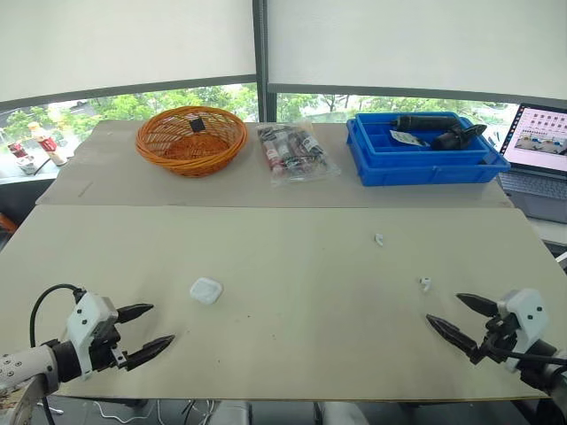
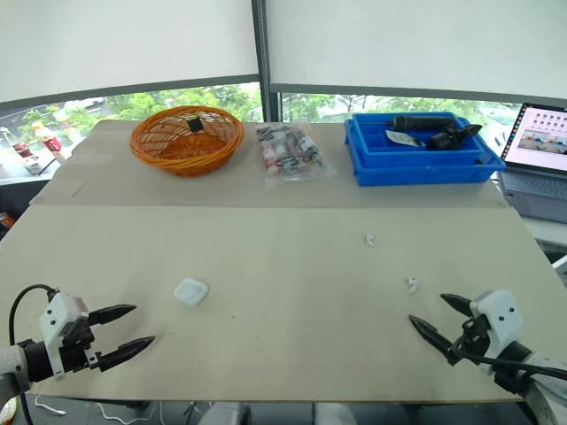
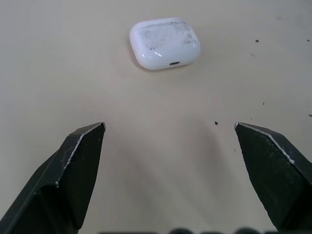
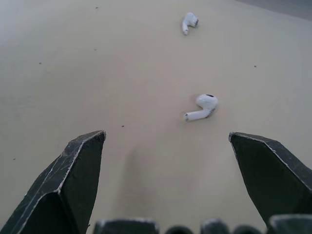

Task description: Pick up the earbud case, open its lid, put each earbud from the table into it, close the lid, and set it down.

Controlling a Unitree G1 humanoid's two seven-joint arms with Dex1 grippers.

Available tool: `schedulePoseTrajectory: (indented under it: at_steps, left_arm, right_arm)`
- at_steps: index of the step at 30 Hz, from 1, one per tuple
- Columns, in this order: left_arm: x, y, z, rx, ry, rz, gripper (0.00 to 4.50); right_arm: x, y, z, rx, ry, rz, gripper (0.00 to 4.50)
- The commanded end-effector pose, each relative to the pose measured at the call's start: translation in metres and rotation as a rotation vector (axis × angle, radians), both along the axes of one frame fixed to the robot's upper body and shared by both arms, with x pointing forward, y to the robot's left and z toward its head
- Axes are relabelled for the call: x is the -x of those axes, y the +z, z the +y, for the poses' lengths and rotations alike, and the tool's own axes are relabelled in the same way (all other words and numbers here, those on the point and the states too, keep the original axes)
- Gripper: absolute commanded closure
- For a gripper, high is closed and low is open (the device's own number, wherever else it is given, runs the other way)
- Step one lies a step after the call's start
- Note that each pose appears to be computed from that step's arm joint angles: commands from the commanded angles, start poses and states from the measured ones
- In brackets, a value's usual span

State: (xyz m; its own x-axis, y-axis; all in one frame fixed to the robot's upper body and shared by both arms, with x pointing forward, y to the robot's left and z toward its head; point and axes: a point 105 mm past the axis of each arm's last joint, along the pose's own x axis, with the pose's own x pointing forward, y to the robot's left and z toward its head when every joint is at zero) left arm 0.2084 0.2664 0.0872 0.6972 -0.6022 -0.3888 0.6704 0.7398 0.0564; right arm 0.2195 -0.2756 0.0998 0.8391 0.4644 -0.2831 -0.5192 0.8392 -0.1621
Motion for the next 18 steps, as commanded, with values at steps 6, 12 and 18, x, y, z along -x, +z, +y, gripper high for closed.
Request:
schedulePoseTrajectory:
  at_steps: [6,12,18]
  left_arm:
    - [-0.021,-0.005,-0.029,0.037,0.087,-0.032,0.0]
    - [-0.038,-0.019,-0.049,0.053,0.139,-0.045,0.0]
    - [-0.05,-0.028,-0.063,0.055,0.161,-0.035,0.0]
  right_arm:
    - [-0.009,0.049,0.06,-0.023,0.238,-0.111,0.02]
    - [-0.012,0.067,0.092,-0.042,0.368,-0.126,0.02]
    - [-0.014,0.069,0.1,-0.047,0.417,-0.118,0.02]
